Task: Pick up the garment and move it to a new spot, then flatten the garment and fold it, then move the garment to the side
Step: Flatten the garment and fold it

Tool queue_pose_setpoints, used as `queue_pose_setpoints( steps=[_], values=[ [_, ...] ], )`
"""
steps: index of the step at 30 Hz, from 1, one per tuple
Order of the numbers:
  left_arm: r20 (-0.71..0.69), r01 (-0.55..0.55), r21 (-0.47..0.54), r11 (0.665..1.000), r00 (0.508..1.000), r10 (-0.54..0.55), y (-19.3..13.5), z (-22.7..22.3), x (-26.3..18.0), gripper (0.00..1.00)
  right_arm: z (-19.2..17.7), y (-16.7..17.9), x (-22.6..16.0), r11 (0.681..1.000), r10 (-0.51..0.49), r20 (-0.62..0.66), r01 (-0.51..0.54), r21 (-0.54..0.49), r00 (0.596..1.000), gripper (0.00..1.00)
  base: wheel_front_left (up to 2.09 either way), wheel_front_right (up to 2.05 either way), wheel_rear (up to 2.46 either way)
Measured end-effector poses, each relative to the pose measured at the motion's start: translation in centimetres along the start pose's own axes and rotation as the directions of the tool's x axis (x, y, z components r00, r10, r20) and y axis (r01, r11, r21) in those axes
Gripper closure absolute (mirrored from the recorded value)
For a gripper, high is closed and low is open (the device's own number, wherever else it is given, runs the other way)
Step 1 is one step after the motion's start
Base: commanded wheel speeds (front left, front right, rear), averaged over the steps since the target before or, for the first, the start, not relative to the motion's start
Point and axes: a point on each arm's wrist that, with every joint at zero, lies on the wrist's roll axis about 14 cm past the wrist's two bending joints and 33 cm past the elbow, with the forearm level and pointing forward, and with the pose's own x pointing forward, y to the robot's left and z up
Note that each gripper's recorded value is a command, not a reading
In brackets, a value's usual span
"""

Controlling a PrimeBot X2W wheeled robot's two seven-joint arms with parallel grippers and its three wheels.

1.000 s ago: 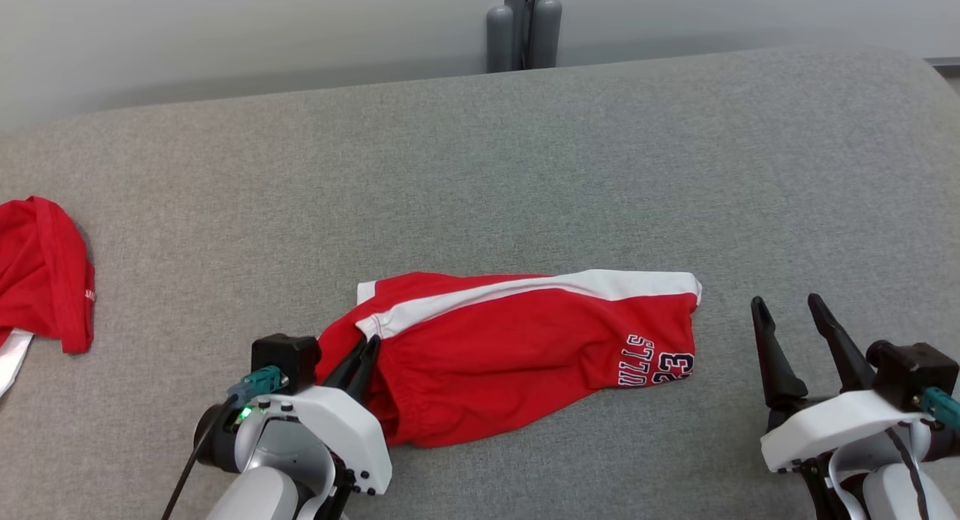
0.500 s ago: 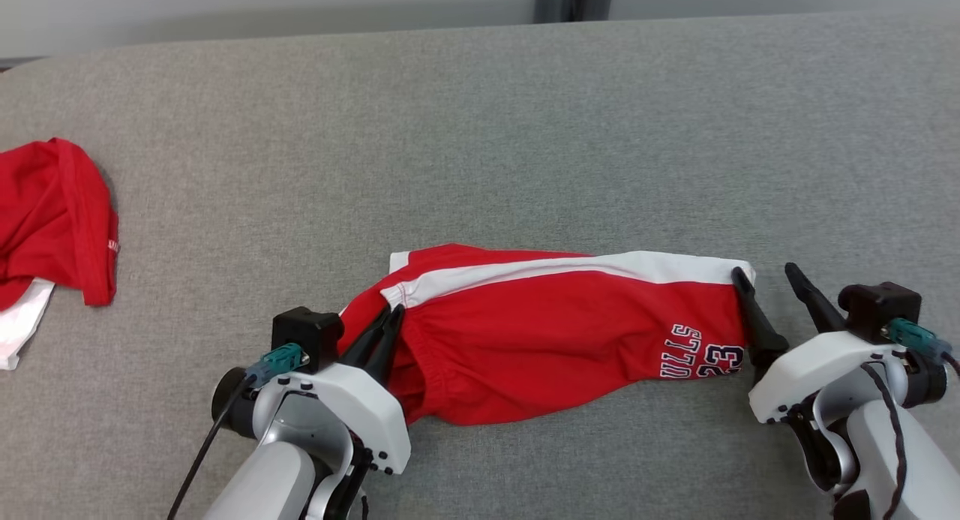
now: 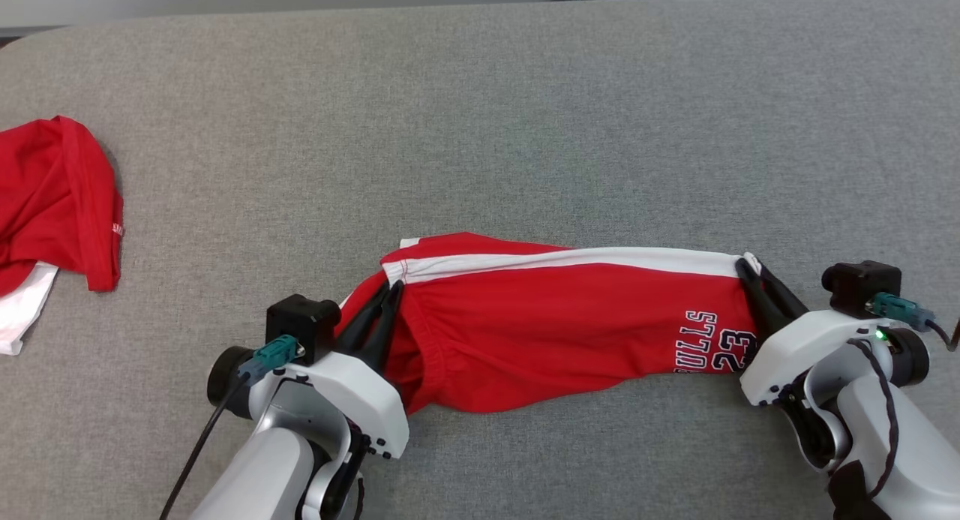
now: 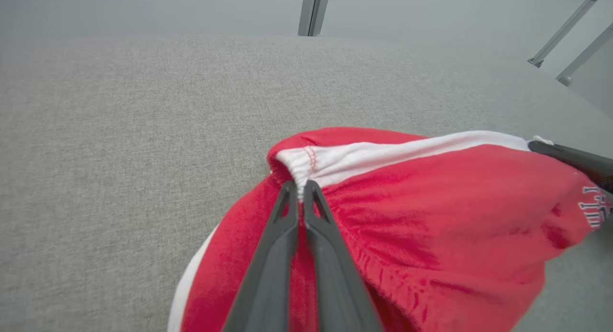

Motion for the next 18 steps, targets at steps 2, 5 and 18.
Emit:
queue_pose_setpoints(
  steps=[2, 5, 18],
  values=[
    [0.029, 0.005, 0.012, 1.000, 1.000, -0.005, -0.1, 0.8, 0.0, 1.00, 0.9, -0.1, -0.2, 1.000, 0.000, 0.043, 0.000, -0.003, 0.999, 1.00, 0.00, 0.00, 0.00],
    [0.083, 0.027, 0.048, 0.998, 0.996, -0.031, -0.6, 2.8, 0.1, 1.00, 3.5, -0.7, -0.6, 1.000, -0.005, 0.133, 0.008, -0.023, 0.991, 1.00, 0.00, 0.00, 0.00],
    [0.404, 0.065, 0.298, 0.952, 0.895, -0.188, -4.0, 18.4, -1.6, 1.00, 23.9, 1.8, -7.0, 0.970, 0.135, 0.631, 0.028, -0.241, 0.764, 1.00, 0.00, 0.00, 0.00]
  ],
)
